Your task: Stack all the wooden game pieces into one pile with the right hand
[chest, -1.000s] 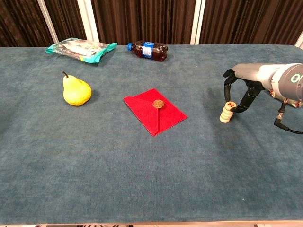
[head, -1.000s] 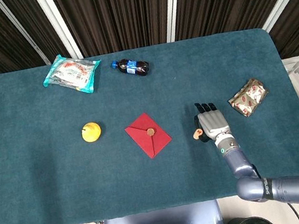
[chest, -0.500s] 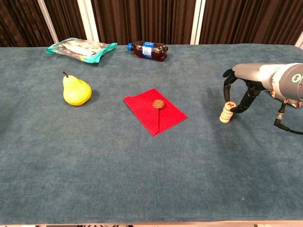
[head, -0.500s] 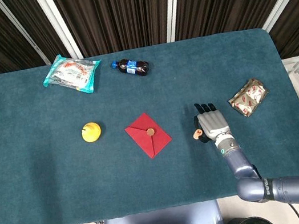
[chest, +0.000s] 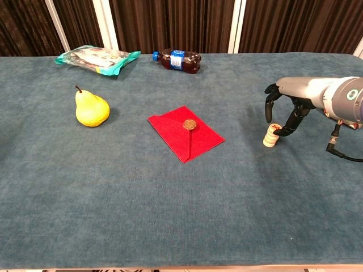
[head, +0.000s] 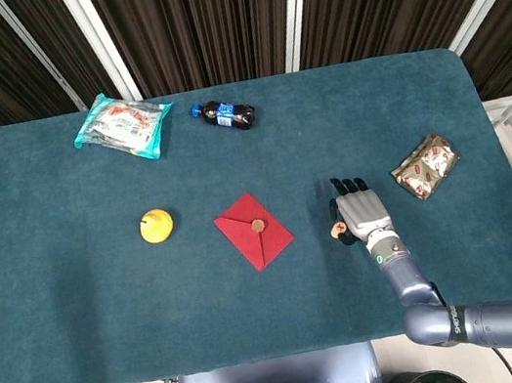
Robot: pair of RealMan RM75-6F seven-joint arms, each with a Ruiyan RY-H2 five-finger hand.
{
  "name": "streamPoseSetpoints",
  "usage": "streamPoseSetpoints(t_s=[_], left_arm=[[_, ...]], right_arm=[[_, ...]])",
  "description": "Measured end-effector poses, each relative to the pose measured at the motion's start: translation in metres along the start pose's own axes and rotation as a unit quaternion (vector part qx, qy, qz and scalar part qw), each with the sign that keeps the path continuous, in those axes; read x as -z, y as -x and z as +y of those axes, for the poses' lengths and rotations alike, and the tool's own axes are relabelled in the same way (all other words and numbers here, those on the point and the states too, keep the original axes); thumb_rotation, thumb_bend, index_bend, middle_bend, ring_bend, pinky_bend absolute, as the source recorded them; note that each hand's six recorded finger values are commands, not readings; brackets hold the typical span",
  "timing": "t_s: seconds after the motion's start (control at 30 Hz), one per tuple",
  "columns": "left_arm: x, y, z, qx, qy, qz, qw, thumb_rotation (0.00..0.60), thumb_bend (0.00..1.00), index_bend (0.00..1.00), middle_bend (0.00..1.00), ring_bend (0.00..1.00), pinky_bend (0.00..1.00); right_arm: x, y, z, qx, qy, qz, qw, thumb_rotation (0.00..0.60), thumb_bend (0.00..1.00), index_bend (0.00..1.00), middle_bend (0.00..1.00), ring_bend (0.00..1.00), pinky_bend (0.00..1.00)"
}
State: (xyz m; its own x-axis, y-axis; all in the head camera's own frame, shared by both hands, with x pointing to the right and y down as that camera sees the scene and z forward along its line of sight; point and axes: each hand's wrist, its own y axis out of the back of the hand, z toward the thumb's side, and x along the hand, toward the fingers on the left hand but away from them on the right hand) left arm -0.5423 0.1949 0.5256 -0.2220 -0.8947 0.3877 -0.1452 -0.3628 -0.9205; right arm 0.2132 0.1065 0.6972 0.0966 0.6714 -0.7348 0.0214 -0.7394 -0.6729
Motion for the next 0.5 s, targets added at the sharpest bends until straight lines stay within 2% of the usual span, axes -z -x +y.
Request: streamPoseSetpoints(t_s=[0.33, 0.5], left_arm=[[-0.0001, 0.0002, 0.0002, 0.000, 0.000, -0.001, 1.0000, 0.600, 0.15, 0.07, 0.00, 0.00, 0.00], [0.0001, 0.0000, 0.0001, 0.000, 0.000, -0.001, 1.0000, 0.600, 0.15, 0.07, 0.00, 0.00, 0.00]], right_arm=[[-0.0007, -0.0009, 0.0011, 0.001, 0.003, 0.002, 1.0000, 0.600, 0.37, 0.47, 0.00, 0.00, 0.00], [-0.0021, -0.0060, 0.0056, 0.006, 0.011, 0.007, 0.9999, 0.600, 0.37, 0.41, 0.00, 0.00, 0.00]])
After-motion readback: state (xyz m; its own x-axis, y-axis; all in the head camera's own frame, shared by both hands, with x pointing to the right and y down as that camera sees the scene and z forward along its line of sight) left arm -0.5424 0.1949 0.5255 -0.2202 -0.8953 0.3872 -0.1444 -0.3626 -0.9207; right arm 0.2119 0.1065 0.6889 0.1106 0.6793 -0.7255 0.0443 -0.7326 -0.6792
